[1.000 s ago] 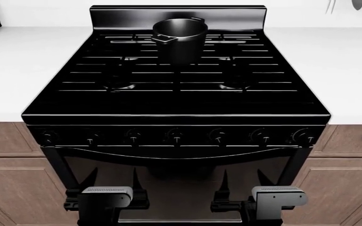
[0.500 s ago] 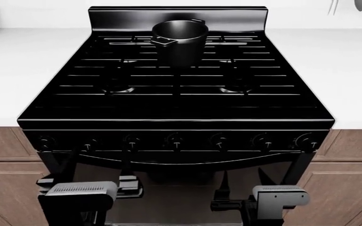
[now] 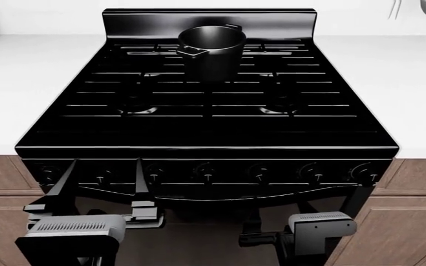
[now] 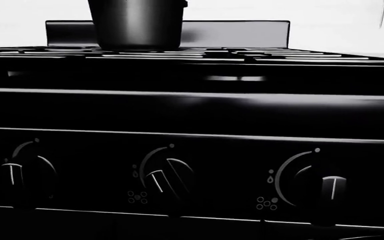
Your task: Turn off the center burner of the stove.
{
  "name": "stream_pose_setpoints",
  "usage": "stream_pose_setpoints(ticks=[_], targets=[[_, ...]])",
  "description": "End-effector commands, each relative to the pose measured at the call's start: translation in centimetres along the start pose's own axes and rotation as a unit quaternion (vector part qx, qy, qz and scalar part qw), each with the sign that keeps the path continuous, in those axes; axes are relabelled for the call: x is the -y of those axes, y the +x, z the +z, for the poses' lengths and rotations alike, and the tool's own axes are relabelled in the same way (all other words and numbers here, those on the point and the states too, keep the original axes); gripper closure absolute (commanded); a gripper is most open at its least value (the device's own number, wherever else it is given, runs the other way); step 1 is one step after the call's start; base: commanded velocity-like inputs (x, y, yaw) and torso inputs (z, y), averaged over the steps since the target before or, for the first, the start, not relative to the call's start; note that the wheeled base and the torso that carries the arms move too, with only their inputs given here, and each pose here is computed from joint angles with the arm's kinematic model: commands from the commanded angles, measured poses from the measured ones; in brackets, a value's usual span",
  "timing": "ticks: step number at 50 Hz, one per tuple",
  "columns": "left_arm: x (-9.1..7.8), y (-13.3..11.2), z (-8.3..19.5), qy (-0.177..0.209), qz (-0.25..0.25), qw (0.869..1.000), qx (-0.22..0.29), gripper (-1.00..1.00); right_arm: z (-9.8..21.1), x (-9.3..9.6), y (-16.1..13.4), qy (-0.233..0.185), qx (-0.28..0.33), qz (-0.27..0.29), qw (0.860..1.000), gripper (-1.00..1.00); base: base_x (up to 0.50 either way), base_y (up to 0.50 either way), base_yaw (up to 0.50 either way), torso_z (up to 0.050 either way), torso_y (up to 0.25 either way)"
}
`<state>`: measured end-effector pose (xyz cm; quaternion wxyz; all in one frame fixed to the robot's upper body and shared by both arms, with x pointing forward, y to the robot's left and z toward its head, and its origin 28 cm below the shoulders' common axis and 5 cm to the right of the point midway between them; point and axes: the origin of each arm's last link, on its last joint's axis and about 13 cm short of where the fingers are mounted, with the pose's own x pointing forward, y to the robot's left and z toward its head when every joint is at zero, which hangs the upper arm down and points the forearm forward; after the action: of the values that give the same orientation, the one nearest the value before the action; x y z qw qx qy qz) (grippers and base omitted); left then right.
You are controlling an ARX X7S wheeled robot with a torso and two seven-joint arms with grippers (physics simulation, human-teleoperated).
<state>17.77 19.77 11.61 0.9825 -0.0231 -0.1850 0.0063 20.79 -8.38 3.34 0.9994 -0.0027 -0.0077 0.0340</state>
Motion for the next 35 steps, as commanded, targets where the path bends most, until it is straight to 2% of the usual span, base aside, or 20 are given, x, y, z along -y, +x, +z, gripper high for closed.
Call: stream_pose_setpoints(ticks=[1,6,10,16,24,35], targets=[[0.1,0.0,-0.1,-0.003,-0.001,1.000,0.002,-1.00,0.4,-0.4,0.0,-0.003,0.002,0.013,1.000,-1.00,0.05,0.00,0.00,0.000,0.000],[0.1,0.1,-0.3,-0.003,-0.001,1.000,0.000,-1.00,1.4,-0.7,-0.1,-0.017,0.006,0.015,1.000,-1.00,0.02,0.00,0.00,0.000,0.000],[0.1,0.1,-0.5,-0.005,-0.002,1.000,-0.002,-1.00,2.9,-1.3,0.0,-0.057,-0.010,0.005,0.998,-1.00,0.00,0.00,0.00,0.000,0.000],[0.1,0.0,-0.7,-0.008,-0.001,1.000,-0.004,-1.00,4.8,-1.8,0.1,-0.112,-0.002,0.005,0.994,-1.00,0.00,0.00,0.00,0.000,0.000],[0.2,0.3,-1.1,-0.010,0.000,1.000,-0.006,-1.00,3.9,-1.3,1.0,-0.154,-0.027,-0.017,0.988,-1.00,0.00,0.00,0.00,0.000,0.000],[0.0,0.0,-1.1,-0.010,0.001,1.000,-0.007,-1.00,3.0,-0.7,1.5,-0.168,-0.059,-0.026,0.984,-1.00,0.00,0.00,0.00,0.000,0.000]])
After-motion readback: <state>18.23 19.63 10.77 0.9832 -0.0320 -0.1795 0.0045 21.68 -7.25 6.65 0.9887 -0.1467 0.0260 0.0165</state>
